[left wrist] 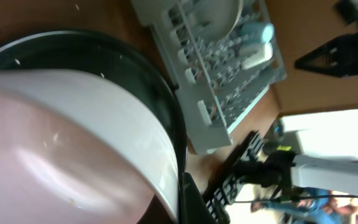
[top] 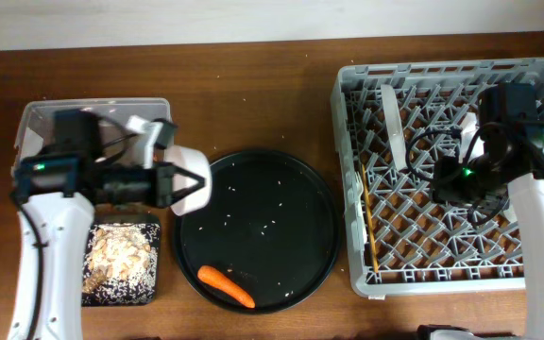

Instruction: Sort waste into correct bins and load items into the dishwasher rack

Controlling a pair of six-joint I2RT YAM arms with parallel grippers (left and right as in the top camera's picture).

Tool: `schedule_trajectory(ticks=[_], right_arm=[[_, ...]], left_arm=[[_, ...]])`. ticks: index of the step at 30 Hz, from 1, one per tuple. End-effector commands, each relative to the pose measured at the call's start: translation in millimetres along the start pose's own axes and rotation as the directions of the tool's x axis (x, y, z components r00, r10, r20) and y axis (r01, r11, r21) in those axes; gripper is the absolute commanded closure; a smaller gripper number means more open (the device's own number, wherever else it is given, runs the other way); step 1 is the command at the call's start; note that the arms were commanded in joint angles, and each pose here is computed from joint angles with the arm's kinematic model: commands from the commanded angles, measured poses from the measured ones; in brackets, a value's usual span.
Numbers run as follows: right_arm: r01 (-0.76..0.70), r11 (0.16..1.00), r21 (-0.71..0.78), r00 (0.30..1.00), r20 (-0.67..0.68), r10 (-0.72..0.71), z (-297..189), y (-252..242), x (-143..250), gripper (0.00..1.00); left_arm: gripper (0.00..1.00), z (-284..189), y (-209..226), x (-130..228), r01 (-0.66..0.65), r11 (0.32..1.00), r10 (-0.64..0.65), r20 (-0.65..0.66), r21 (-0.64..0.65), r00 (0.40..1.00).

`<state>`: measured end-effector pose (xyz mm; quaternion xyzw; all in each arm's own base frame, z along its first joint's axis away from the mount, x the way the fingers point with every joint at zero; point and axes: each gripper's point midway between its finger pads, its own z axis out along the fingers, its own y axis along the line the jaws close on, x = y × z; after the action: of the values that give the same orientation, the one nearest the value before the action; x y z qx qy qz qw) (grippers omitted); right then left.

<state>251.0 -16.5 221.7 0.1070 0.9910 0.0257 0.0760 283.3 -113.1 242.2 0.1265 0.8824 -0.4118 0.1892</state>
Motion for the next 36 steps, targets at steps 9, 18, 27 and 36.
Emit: schedule_trajectory(ticks=[9,18,27,36], right_arm=[[0.004,0.999,-0.035,1.0,-0.001,-0.004,-1.2,5.0,1.5,0.47],[0.007,0.999,-0.047,1.0,-0.006,-0.007,-1.3,7.1,2.7,0.47],[0.007,0.999,-0.05,1.0,-0.006,-0.007,-1.3,7.5,2.9,0.47],[0.007,0.999,-0.051,1.0,-0.005,-0.007,-1.3,7.5,2.6,0.47]], left_arm=[[1.0,78.5,21.1,18.8,-0.269,0.805,0.138,-0.273,-0.528,0.952],[1.0,157.8,61.0,52.9,-0.334,0.767,0.047,-0.471,-0.548,0.881],[0.78,173.6,79.5,65.7,-0.331,0.764,-0.004,-0.516,-0.554,0.856],[0.58,150.1,69.0,54.4,-0.254,0.726,-0.077,-0.443,-0.639,0.893]])
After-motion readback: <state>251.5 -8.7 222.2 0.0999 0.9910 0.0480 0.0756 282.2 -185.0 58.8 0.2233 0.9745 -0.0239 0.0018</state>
